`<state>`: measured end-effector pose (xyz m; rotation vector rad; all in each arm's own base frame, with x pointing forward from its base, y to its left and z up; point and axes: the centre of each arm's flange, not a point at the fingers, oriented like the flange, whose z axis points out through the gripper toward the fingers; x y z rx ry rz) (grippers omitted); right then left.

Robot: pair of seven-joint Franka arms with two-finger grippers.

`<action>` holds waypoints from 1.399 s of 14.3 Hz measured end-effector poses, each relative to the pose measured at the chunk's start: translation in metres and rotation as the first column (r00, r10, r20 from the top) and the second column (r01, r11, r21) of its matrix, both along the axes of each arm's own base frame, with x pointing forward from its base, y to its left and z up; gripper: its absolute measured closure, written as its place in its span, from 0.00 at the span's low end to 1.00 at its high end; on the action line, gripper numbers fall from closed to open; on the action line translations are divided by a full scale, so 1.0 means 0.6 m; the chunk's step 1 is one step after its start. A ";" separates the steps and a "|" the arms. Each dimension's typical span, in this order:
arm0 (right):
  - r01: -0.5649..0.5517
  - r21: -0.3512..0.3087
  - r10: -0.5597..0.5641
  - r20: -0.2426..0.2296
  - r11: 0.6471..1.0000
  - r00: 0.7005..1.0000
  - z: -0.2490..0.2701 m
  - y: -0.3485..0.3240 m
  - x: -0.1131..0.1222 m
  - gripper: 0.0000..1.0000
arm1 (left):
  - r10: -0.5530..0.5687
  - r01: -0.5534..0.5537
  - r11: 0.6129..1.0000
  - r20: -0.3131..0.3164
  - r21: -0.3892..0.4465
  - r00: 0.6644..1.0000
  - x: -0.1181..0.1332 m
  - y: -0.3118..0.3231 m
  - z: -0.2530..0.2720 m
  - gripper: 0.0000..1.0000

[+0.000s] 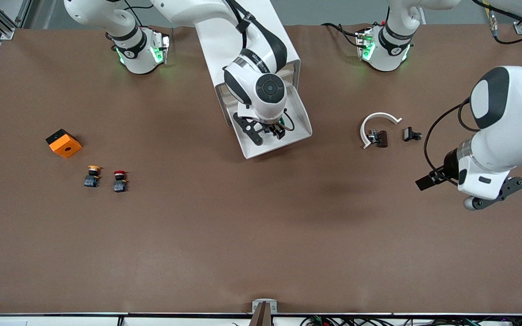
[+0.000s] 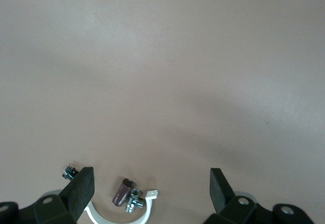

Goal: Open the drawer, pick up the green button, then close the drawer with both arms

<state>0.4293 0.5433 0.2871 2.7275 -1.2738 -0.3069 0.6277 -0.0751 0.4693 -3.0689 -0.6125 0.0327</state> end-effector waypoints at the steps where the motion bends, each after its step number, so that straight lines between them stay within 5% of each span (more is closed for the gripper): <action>1: 0.006 -0.002 -0.006 0.000 1.000 1.000 -0.002 -0.004 0.005 0.00 | -0.030 0.030 1.000 0.007 -0.005 1.000 -0.020 0.005 -0.003 0.00; 6: 0.021 -0.004 -0.021 -0.006 1.000 1.000 -0.016 -0.011 0.014 0.00 | -0.193 0.193 0.981 0.012 -0.024 0.981 -0.085 0.024 0.006 0.00; 11: 0.018 0.004 -0.018 0.005 1.000 1.000 -0.036 -0.002 0.010 0.02 | -0.239 0.238 0.971 -0.017 -0.034 0.971 -0.115 0.030 -0.020 0.00; 16: 0.017 0.005 -0.017 0.006 1.000 1.000 -0.037 -0.001 0.010 0.56 | -0.321 0.321 0.947 -0.027 -0.034 0.947 -0.125 -0.046 -0.107 0.00; 20: 0.017 0.006 -0.017 0.007 1.000 1.000 -0.036 -0.001 0.010 0.58 | -0.352 0.350 0.936 -0.056 -0.038 0.934 -0.120 -0.090 -0.167 0.00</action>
